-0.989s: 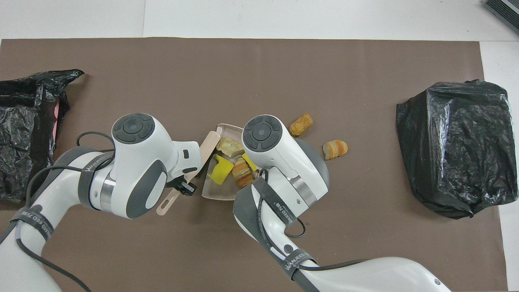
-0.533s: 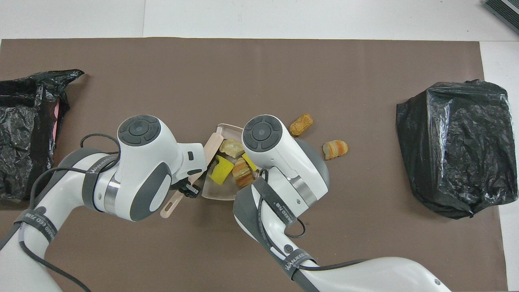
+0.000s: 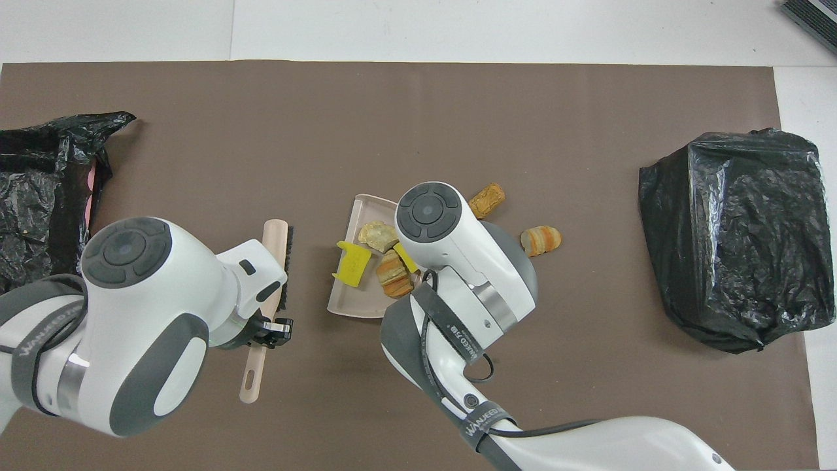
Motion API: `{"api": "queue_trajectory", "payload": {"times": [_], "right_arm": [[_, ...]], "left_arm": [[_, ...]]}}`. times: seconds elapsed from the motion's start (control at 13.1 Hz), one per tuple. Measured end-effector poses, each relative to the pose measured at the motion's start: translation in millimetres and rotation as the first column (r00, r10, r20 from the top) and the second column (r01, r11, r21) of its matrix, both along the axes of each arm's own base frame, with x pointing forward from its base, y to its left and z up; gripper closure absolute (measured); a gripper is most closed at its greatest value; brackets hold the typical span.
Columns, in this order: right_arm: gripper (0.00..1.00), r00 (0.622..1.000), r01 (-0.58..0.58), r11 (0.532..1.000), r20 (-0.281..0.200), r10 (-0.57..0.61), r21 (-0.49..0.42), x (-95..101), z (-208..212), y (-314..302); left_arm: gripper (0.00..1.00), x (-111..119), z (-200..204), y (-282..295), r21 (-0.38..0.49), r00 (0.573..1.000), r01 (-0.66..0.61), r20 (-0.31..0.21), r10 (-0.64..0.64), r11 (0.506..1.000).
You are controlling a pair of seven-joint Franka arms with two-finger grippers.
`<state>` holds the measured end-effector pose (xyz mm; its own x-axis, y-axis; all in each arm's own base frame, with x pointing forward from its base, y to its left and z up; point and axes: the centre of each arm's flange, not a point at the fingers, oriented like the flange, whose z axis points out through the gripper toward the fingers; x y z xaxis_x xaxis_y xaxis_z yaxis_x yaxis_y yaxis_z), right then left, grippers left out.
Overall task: Sweep and dump trash in bin
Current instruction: 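Lift the full dustpan with the right gripper toward the black bag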
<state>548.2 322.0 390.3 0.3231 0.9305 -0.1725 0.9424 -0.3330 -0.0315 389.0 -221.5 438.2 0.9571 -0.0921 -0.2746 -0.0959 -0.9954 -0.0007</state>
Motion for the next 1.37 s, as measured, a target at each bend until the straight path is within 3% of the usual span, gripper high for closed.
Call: {"api": "queue_trajectory", "payload": {"times": [0.3,0.61,0.84,1.07,1.37], "right_arm": [[0.68,0.998,0.032,0.999,0.053,-0.034,0.037,21.2,67,-73],[0.68,0.996,0.089,0.995,0.025,-0.09,0.035,27.6,132,-208],[0.68,0.994,0.108,0.993,-0.014,-0.107,0.044,9.2,174,-328],[0.68,0.992,0.127,0.99,-0.033,-0.125,0.061,-17.1,188,-458],[0.68,0.994,0.104,0.993,-0.024,-0.106,-0.059,-47.7,181,-586]], "left_arm": [[0.74,-75,-17,-31,0.046,0.996,-0.068,0.069,0.064,0.997],[0.74,-136,-42,-79,0.03,0.99,-0.055,0.129,0.051,0.998],[0.74,-164,-52,-106,-0.019,0.989,-0.052,0.138,0.054,0.998],[0.74,-184,-73,-129,-0.017,0.989,-0.065,0.131,0.066,0.998],[0.74,-189,-95,-142,-0.031,0.992,-0.088,0.091,0.091,0.996]]}}
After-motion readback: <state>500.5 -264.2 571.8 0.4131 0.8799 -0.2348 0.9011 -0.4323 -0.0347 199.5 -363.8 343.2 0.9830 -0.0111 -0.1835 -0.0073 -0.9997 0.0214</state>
